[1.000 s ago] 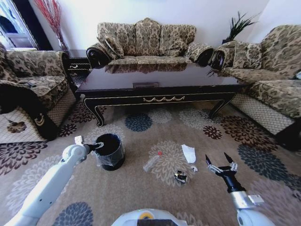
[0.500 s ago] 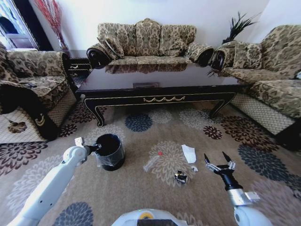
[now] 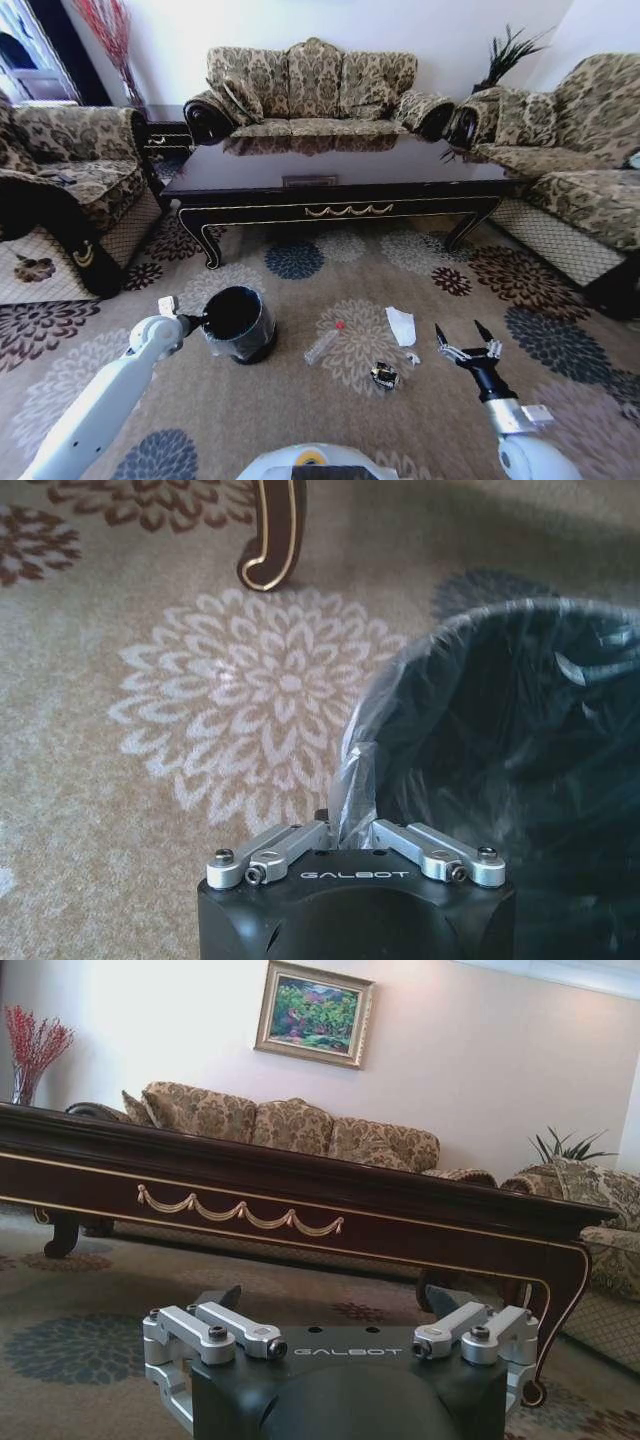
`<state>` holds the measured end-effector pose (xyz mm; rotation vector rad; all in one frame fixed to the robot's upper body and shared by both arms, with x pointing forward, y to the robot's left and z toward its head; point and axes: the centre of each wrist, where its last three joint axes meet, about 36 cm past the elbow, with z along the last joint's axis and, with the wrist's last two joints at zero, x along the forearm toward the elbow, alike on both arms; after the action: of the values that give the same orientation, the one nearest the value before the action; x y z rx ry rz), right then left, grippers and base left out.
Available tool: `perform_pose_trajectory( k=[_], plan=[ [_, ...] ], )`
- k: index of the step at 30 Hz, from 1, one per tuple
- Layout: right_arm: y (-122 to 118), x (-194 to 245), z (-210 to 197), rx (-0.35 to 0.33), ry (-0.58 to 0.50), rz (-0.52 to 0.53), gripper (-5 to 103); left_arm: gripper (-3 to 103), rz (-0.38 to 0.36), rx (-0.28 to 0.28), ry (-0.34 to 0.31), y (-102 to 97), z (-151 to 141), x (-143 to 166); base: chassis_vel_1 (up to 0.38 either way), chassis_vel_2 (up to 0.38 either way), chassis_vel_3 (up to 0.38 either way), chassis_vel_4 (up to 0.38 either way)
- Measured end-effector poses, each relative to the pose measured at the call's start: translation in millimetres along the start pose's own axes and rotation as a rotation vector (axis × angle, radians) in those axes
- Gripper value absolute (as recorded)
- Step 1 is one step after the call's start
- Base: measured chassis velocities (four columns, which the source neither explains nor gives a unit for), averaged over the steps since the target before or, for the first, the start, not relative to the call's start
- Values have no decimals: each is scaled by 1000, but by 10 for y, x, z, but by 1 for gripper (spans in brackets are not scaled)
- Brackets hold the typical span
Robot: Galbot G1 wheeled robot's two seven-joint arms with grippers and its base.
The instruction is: Move to the front of the table and pick up the trash from the floor, then place it into the trash bin.
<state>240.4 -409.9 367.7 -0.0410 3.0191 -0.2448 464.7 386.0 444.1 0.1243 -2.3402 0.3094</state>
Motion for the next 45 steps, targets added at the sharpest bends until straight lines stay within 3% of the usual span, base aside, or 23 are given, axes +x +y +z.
perform_pose_trajectory(
  k=[6,9,11,14,17,19,22,23,26,29,45],
  plan=[
    [-120,-115,22,99,38,-34,100,0,-1,-6,2,49,77,322,0,0,0,0],
    [-203,-292,55,174,72,-72,100,0,-9,-34,15,74,93,520,0,0,0,0],
    [-222,-428,66,190,94,-78,100,0,-14,-52,24,80,126,592,0,0,0,0],
    [-195,-560,77,168,124,-78,100,0,-11,-69,34,57,174,652,0,0,0,0],
    [-145,-795,154,85,193,-51,100,0,4,-99,44,-24,273,764,0,0,0,0],
    [-139,-835,181,66,208,-44,100,0,9,-104,44,-50,292,789,0,0,0,0],
    [-134,-996,246,-41,285,2,100,0,21,-125,46,-129,347,869,0,0,0,0],
    [-134,-996,246,-41,285,2,100,0,21,-125,46,-129,347,869,0,0,0,0],
    [-94,-1237,281,-244,412,90,100,0,13,-157,35,-188,358,941,0,0,0,0],
    [-93,-1363,331,-264,449,105,100,0,11,-166,33,-196,355,961,0,0,0,0],
    [73,-2221,701,-192,672,115,100,0,24,-193,26,-228,354,1055,0,0,0,0]
  ],
)
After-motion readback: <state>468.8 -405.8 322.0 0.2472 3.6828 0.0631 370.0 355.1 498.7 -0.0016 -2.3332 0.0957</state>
